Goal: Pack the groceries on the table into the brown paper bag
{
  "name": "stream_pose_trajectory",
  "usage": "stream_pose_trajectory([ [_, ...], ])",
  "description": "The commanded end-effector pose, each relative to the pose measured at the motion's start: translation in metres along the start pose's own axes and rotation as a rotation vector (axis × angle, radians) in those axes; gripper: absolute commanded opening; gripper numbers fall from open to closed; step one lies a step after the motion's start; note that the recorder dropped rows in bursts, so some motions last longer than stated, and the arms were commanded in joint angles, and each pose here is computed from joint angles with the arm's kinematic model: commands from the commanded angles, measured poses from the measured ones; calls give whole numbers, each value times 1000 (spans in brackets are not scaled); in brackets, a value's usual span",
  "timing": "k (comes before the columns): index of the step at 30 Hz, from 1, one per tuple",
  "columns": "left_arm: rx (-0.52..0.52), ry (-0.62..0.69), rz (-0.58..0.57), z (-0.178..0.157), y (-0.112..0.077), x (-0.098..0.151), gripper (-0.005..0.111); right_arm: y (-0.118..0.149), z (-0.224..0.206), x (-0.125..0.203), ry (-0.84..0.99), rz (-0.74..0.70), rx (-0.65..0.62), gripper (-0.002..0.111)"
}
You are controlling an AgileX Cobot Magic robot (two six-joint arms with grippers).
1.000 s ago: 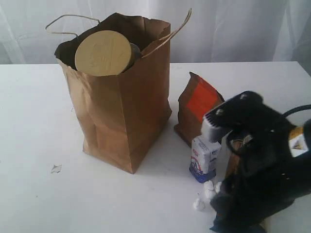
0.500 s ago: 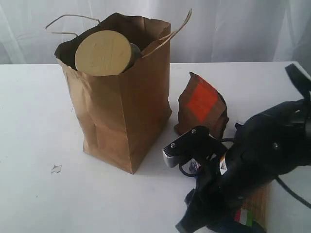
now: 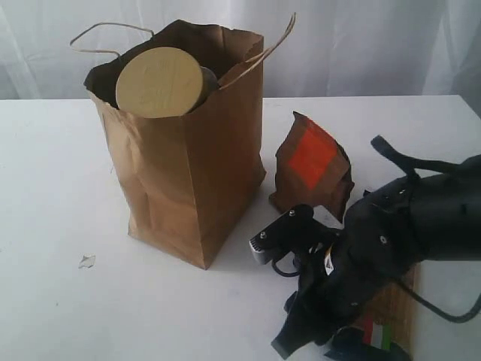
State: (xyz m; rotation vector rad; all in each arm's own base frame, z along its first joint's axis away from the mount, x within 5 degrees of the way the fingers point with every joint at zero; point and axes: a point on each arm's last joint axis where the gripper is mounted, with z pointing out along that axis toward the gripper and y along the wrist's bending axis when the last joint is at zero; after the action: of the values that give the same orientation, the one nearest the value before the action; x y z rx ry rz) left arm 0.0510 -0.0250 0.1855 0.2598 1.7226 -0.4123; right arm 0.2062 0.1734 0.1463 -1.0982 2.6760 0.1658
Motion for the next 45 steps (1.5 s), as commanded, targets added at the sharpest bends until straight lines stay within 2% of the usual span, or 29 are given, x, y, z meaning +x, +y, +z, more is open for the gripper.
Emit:
stream_pose_trajectory([
  [1, -2, -1, -1, 0, 0, 1, 0, -3, 10, 1, 18, 8, 2, 42],
  [3, -2, -1, -1, 0, 0, 1, 0, -2, 10, 1, 20, 29, -8, 29],
  [4, -2, -1, -1, 0, 0, 1, 0, -1, 10, 1, 18, 48, -18, 17],
  [7, -2, -1, -1, 0, 0, 1, 0, 0, 7, 0, 6, 46, -27, 5],
  [9, -2, -1, -1, 0, 0, 1, 0, 3, 0, -1, -22, 38, -28, 1],
  [19, -2, -1, -1, 0, 0, 1, 0, 24, -60, -4, -181, -46, -50, 0],
  [27, -2, -1, -1, 0, 0, 1, 0, 32, -138, -18, -348, -112, -49, 0],
  [39, -2, -1, -1, 0, 0, 1, 0, 23, -222, -56, -632, -186, 84, 0],
  [42, -2, -1, -1, 0, 0, 1, 0, 17, -238, -69, -704, -171, 136, 0],
  [45, -2, -1, -1, 0, 0, 1, 0, 5, -248, -92, -744, -130, 241, 0],
])
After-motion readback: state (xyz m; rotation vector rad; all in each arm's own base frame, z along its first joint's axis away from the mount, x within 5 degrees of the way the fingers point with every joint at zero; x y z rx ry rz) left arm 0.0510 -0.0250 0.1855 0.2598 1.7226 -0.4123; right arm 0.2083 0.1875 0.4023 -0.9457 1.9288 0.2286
